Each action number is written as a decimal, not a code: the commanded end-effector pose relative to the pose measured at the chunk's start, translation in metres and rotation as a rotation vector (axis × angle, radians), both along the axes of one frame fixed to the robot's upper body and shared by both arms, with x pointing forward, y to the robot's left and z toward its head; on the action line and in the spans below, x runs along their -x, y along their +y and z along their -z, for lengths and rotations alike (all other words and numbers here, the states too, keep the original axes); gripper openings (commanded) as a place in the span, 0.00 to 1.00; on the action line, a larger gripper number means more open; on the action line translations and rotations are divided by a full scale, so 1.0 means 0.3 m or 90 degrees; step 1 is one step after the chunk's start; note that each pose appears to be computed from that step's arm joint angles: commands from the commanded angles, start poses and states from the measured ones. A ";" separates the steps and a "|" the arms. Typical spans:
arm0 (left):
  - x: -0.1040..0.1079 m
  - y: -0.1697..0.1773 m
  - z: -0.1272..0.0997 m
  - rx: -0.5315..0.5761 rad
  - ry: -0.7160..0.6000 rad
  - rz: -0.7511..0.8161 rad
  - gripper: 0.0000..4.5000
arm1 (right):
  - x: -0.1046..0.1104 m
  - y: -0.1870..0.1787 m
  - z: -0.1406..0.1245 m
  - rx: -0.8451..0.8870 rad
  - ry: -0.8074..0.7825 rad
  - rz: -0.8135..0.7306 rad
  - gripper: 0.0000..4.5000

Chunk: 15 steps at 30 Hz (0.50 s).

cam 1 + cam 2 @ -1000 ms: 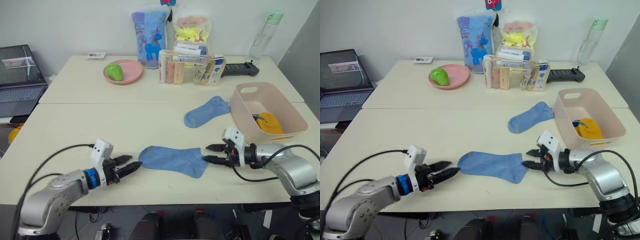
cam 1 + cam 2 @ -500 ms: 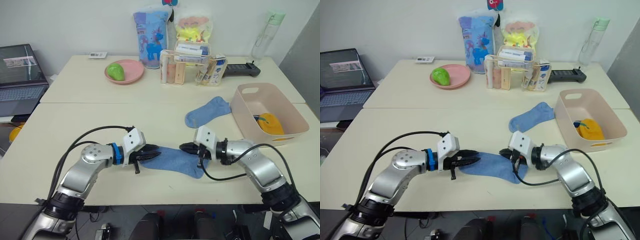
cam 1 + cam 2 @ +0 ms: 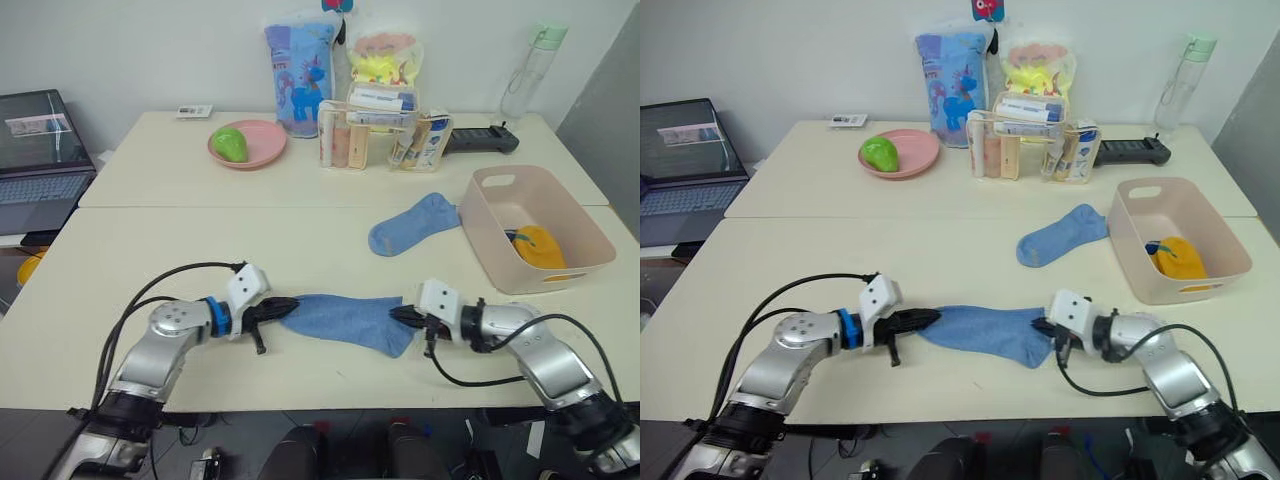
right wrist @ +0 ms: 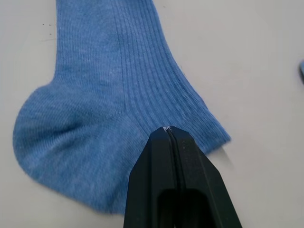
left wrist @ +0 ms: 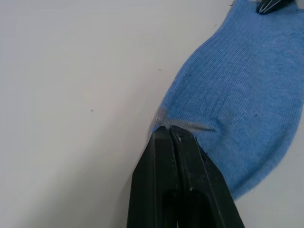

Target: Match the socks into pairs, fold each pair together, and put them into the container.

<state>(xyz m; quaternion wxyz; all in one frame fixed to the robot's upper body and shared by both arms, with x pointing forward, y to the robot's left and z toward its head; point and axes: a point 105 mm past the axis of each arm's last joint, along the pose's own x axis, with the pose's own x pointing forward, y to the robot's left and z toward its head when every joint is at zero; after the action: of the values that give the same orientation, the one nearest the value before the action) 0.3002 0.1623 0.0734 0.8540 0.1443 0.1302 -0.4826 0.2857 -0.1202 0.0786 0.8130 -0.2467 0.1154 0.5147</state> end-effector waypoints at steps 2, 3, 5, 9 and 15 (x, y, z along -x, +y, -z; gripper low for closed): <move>0.012 -0.017 -0.082 0.025 -0.046 0.023 0.00 | 0.025 0.060 -0.122 -0.088 -0.032 -0.050 0.00; 0.021 -0.025 -0.097 0.036 -0.049 0.030 0.00 | 0.033 0.078 -0.143 -0.112 -0.032 -0.060 0.00; 0.041 -0.042 -0.116 0.049 -0.053 0.048 0.00 | 0.046 0.108 -0.162 -0.139 -0.027 -0.075 0.00; 0.083 -0.052 -0.071 0.008 -0.030 0.076 0.00 | 0.064 0.135 -0.099 -0.102 -0.003 -0.090 0.00; 0.084 -0.026 -0.003 -0.046 -0.010 0.056 0.00 | 0.074 0.094 0.001 -0.016 0.019 -0.087 0.00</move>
<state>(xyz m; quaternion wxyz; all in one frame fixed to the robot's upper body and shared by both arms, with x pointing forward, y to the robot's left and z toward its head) 0.2745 0.1512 0.0721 0.8273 0.1686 0.1381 -0.5177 0.2646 -0.0858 0.0793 0.7843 -0.2081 0.1058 0.5748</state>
